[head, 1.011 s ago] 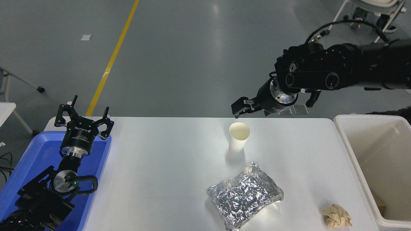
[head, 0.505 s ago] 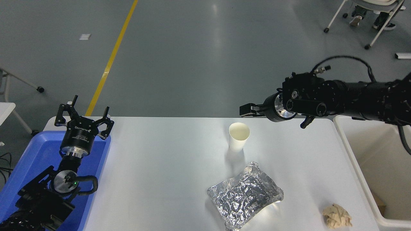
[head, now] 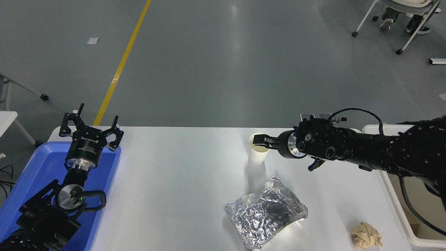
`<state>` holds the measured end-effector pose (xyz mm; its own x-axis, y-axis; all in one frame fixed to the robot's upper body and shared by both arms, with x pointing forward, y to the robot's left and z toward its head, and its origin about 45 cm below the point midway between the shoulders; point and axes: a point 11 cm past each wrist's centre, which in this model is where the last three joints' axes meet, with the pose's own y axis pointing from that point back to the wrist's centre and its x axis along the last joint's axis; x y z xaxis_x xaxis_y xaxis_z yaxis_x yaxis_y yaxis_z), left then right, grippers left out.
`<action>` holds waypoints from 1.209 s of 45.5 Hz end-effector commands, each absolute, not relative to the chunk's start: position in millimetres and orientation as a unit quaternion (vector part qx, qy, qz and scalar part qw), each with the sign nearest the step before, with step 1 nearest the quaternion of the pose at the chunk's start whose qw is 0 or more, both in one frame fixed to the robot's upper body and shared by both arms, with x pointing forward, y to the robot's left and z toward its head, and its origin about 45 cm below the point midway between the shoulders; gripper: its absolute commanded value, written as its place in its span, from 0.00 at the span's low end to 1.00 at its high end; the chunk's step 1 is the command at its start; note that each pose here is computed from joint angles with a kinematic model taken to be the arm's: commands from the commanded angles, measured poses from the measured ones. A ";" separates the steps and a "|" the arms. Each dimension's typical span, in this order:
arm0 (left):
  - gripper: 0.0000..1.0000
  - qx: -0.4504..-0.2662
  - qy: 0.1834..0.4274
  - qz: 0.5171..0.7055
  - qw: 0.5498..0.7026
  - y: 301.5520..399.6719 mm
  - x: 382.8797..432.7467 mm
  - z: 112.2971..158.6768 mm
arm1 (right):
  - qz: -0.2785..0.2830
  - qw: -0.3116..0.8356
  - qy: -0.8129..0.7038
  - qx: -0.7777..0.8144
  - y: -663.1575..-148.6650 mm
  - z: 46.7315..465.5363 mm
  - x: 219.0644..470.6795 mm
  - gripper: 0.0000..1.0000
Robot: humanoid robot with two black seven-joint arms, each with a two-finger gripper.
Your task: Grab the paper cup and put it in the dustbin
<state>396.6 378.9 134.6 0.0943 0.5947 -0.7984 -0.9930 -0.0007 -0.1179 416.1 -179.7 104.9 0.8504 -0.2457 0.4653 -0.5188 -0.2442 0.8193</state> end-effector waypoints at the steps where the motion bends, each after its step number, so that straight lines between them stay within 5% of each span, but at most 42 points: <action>1: 1.00 -0.355 0.280 0.612 0.649 378.9 396.6 134.7 | 0.113 0.566 -0.250 0.777 -179.3 96.3 412.1 0.16; 4: 1.00 -0.355 0.280 0.612 0.649 378.9 396.6 134.7 | 0.112 0.570 -0.254 0.774 -181.5 97.2 413.6 0.00; 31: 1.00 -0.355 0.281 0.612 0.649 378.7 396.5 134.5 | 0.131 0.567 -0.238 0.778 -176.0 124.6 423.1 0.00; 43: 1.00 -0.355 0.281 0.612 0.649 378.7 396.5 134.5 | 0.147 0.589 -0.183 0.773 -216.7 231.1 425.3 0.00; 55: 1.00 -0.354 0.281 0.613 0.648 380.0 395.5 133.7 | 0.156 0.599 -0.083 0.781 -224.2 377.8 381.6 0.00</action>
